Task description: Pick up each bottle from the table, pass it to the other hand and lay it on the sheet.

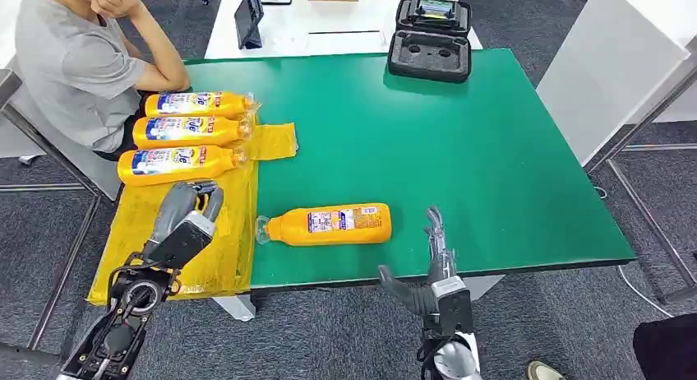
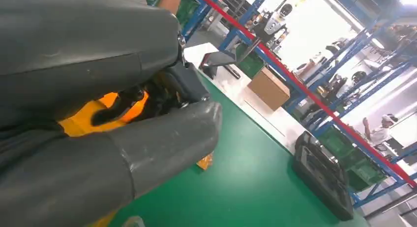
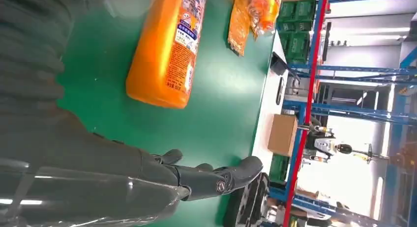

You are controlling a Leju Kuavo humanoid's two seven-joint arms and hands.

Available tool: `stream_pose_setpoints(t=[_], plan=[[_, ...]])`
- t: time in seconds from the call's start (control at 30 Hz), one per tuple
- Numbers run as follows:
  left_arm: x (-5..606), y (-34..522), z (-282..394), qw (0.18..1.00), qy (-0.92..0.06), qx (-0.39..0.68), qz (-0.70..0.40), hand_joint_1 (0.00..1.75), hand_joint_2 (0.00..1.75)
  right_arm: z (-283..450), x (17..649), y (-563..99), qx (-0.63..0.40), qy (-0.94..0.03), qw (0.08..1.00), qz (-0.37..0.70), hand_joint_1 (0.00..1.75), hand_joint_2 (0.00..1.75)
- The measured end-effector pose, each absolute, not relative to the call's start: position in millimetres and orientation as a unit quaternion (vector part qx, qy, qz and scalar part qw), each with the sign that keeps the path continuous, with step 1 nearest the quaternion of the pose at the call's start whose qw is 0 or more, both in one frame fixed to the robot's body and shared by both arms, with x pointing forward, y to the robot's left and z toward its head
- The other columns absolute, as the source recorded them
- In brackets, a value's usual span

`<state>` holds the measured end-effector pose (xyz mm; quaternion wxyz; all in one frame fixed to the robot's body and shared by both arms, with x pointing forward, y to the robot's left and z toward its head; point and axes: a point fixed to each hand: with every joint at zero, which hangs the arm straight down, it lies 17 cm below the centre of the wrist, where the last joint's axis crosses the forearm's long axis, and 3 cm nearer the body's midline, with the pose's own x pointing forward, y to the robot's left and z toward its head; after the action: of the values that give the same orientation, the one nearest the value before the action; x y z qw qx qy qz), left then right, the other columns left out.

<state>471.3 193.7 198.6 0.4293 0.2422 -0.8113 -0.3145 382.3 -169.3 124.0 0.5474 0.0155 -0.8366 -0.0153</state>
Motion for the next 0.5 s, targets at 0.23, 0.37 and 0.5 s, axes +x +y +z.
stream_pose_setpoints(t=[0.23,0.37,0.5], plan=[[469.9,193.6,195.5,0.431,-0.810,0.241,-0.317,1.64,0.00,121.6,382.0,-168.2,0.018,-0.835,0.550,-0.014,0.00,1.75],[468.8,194.0,193.2,0.433,-0.809,0.241,-0.318,1.62,0.00,121.1,381.8,-167.6,0.019,-0.835,0.550,-0.011,0.00,1.75],[468.1,194.0,191.8,0.434,-0.808,0.240,-0.318,1.48,0.00,120.4,381.7,-167.0,0.019,-0.835,0.550,-0.006,0.00,1.75]])
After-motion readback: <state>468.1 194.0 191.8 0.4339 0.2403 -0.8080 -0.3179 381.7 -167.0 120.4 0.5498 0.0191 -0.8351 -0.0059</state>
